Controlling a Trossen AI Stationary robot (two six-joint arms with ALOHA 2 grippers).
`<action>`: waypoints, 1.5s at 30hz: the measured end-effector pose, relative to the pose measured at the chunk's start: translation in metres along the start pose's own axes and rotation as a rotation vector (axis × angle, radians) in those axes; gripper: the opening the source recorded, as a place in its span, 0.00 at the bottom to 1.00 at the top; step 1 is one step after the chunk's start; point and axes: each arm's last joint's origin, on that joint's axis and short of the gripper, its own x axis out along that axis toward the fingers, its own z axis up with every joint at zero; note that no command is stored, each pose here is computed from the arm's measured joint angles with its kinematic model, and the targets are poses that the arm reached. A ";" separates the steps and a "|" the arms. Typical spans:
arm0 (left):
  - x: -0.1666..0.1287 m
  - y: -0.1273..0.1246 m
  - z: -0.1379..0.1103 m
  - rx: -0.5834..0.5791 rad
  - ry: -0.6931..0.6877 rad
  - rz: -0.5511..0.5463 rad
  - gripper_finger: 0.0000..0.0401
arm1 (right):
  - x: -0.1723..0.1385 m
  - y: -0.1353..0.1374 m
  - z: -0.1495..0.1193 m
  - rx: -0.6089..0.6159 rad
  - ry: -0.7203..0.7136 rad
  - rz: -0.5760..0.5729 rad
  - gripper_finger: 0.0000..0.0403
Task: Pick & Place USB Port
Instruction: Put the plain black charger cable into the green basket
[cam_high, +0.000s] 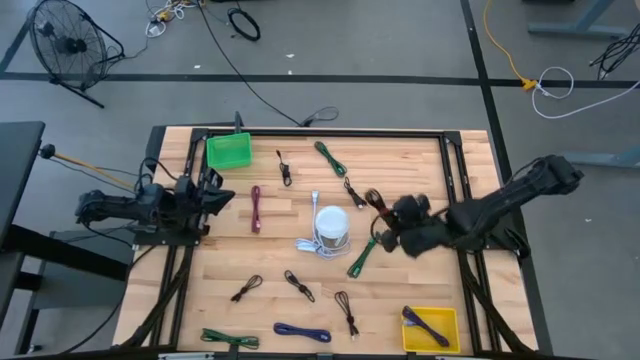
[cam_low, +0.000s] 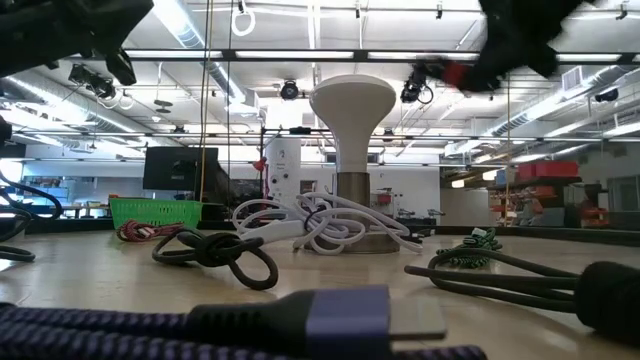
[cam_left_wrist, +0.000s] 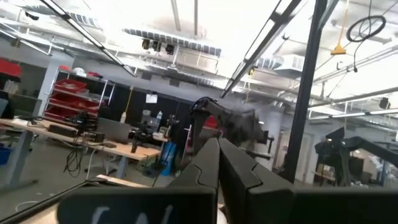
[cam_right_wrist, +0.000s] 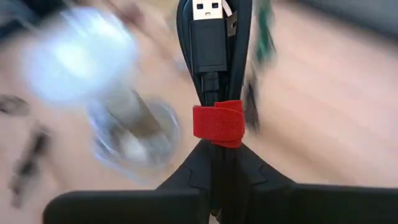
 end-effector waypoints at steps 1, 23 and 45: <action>0.001 0.000 0.000 -0.001 -0.001 0.000 0.02 | -0.004 0.004 0.015 -0.031 -0.049 0.043 0.05; 0.130 -0.036 0.045 0.220 0.170 0.014 0.43 | 0.028 0.061 0.125 -0.362 -0.423 0.426 0.05; 0.242 -0.056 0.029 0.358 0.237 -0.045 0.49 | 0.022 0.067 0.134 -0.415 -0.453 0.424 0.05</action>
